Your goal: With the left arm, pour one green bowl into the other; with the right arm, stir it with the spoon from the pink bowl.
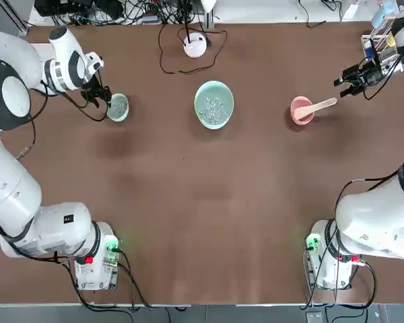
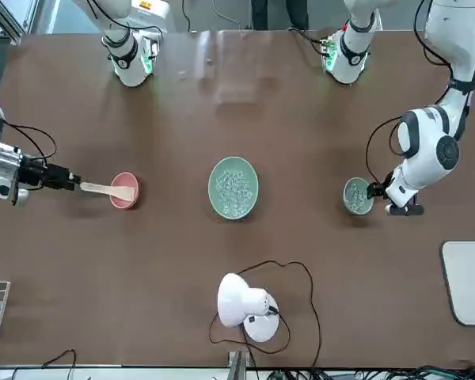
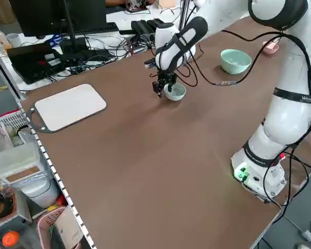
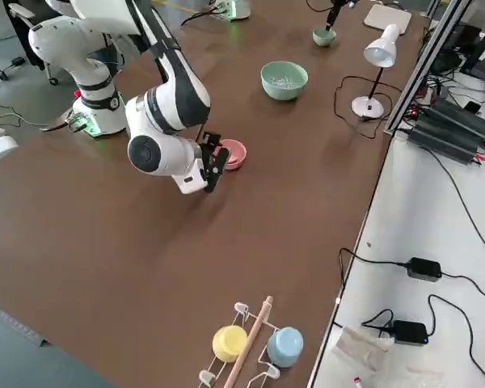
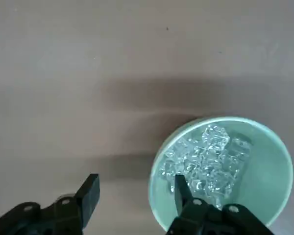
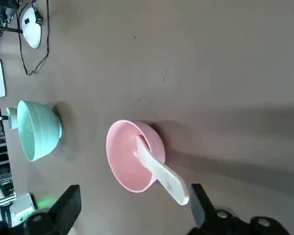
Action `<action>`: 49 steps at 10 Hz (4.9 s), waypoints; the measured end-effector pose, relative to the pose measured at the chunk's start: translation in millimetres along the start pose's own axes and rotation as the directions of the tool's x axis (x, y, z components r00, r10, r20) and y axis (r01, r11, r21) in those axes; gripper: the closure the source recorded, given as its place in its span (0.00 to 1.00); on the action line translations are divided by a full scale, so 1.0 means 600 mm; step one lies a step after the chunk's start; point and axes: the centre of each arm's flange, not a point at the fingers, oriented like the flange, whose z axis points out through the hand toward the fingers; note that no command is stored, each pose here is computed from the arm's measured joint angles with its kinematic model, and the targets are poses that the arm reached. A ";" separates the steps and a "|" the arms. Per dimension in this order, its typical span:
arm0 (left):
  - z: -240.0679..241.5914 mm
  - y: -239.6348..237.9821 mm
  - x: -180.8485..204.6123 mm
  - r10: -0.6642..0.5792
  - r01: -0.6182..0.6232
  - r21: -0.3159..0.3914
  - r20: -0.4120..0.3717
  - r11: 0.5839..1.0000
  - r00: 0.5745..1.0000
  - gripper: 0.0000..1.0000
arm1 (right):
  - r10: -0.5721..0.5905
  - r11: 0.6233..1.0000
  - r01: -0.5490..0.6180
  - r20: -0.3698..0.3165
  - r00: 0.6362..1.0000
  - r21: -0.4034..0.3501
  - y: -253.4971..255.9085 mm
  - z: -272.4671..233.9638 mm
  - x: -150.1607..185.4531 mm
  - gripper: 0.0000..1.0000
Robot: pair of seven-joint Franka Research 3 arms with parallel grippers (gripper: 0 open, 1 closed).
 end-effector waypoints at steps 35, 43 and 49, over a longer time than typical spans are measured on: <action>-0.299 0.744 -0.014 -0.430 0.497 0.259 -0.276 0.828 0.860 0.96 | -0.124 0.945 0.126 -0.024 0.992 0.301 0.132 0.079 -0.043 0.64; -0.208 0.903 -0.133 -0.377 0.706 0.323 -0.668 0.630 0.642 0.96 | -0.124 0.943 0.131 -0.044 0.991 0.305 0.129 0.073 -0.036 0.75; -0.088 0.967 -0.161 -0.234 0.769 0.240 -0.862 0.592 0.449 0.96 | -0.124 0.943 0.132 -0.045 0.991 0.305 0.129 0.073 -0.036 0.88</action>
